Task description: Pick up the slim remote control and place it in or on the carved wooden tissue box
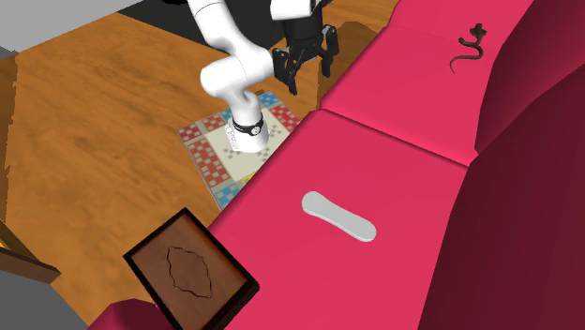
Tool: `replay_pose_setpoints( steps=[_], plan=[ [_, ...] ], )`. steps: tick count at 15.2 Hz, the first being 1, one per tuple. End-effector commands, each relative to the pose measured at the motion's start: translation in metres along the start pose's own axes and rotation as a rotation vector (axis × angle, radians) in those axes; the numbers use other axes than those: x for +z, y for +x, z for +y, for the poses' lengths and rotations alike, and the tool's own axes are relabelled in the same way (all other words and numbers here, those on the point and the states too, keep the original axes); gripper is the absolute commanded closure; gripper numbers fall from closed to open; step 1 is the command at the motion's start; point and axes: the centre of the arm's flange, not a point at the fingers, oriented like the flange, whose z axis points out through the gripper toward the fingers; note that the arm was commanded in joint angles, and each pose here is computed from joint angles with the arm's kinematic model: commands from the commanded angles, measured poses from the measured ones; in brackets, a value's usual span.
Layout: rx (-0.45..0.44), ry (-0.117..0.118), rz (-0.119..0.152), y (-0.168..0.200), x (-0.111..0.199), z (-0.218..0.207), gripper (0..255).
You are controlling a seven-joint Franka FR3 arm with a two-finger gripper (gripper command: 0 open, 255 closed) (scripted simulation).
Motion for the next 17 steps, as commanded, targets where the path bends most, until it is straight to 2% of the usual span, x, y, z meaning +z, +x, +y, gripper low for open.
replay_pose_setpoints(
  steps=[1,17],
  plan=[
    [0.0,0.0,0.0,0.0,0.0,0.0,0],
    [-0.237,-0.051,-0.11,0.118,0.181,0.031,0]
  ],
)
